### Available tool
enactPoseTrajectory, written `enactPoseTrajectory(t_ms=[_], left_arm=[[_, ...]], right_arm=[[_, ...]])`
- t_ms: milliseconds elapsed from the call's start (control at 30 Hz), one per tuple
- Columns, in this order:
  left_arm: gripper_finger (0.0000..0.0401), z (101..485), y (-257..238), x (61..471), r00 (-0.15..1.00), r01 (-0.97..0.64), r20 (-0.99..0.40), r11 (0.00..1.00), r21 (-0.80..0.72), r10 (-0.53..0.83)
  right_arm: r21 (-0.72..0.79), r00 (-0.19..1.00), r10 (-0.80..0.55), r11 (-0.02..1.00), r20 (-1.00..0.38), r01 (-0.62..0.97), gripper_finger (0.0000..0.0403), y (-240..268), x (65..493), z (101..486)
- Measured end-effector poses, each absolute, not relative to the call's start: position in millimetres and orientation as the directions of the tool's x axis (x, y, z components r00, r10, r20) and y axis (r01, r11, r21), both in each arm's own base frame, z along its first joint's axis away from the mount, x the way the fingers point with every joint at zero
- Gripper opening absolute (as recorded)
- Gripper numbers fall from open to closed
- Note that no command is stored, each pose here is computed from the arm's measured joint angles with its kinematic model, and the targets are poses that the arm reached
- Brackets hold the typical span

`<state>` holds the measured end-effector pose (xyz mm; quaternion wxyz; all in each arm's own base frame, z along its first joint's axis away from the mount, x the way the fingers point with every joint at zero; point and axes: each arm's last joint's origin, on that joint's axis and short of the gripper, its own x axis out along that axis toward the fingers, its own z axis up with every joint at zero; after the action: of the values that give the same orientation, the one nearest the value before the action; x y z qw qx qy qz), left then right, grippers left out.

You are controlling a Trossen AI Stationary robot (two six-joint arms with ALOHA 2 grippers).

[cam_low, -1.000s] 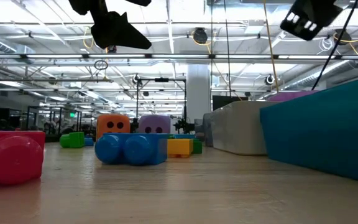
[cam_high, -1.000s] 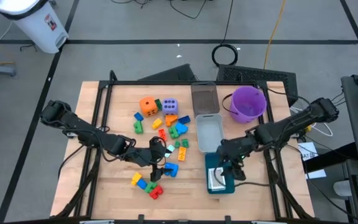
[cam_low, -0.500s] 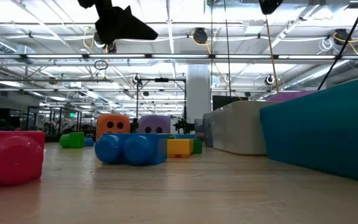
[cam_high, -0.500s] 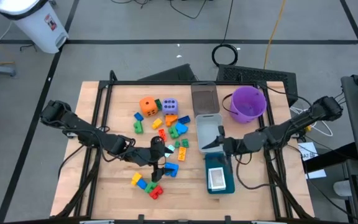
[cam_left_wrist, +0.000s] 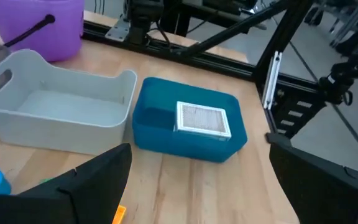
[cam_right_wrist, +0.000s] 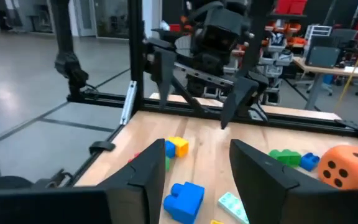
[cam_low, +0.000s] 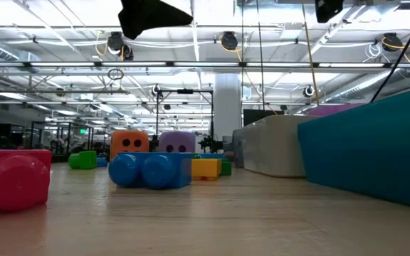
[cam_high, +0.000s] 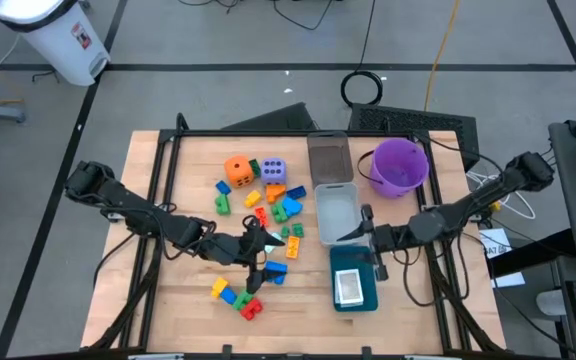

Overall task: Pick & Place Toys
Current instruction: Adjust the game piece on the table

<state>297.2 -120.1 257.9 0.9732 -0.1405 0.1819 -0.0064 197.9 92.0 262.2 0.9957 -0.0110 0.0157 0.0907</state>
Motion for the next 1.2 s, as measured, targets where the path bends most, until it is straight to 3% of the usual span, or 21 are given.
enactPoseTrajectory(t_ms=[100, 333, 533, 800, 933, 1100, 1200], left_arm=[[0.039, 256, -121, 296, 0.92, -0.025, -0.379, 0.949, -0.316, -0.102], [0.039, 241, -160, 270, 0.717, 0.158, -0.539, 0.856, -0.492, -0.442], [0.039, 204, -209, 232, 0.632, 0.119, -0.72, 0.954, -0.277, -0.287], [0.039, 179, -245, 234, 0.607, 0.139, -0.671, 0.888, -0.439, -0.427], [0.039, 151, -250, 244, 0.493, 0.117, -0.701, 0.838, -0.534, -0.515], [0.039, 128, -235, 253, 0.354, 0.037, -0.799, 0.861, -0.508, -0.487], [0.039, 129, -223, 255, 0.335, 0.022, -0.829, 0.883, -0.469, -0.448]], right_arm=[[-0.017, 0.979, 0.203, 0.979, -0.025, -0.204, 0.015, 96, 195, 264], [-0.022, 0.972, 0.23, 0.973, -0.038, -0.231, 0.0147, 101, 193, 262], [-0.016, 0.973, 0.229, 0.973, -0.038, -0.23, 0.0146, 101, 193, 262], [0.01, 0.973, 0.229, 0.973, -0.038, -0.229, 0.0146, 101, 193, 262], [0.01, 0.973, 0.229, 0.973, -0.038, -0.229, 0.0146, 101, 193, 262], [0.005, 0.973, 0.23, 0.973, -0.038, -0.23, 0.0146, 101, 193, 262], [0.004, 0.972, 0.23, 0.973, -0.038, -0.23, 0.0146, 101, 193, 262]])
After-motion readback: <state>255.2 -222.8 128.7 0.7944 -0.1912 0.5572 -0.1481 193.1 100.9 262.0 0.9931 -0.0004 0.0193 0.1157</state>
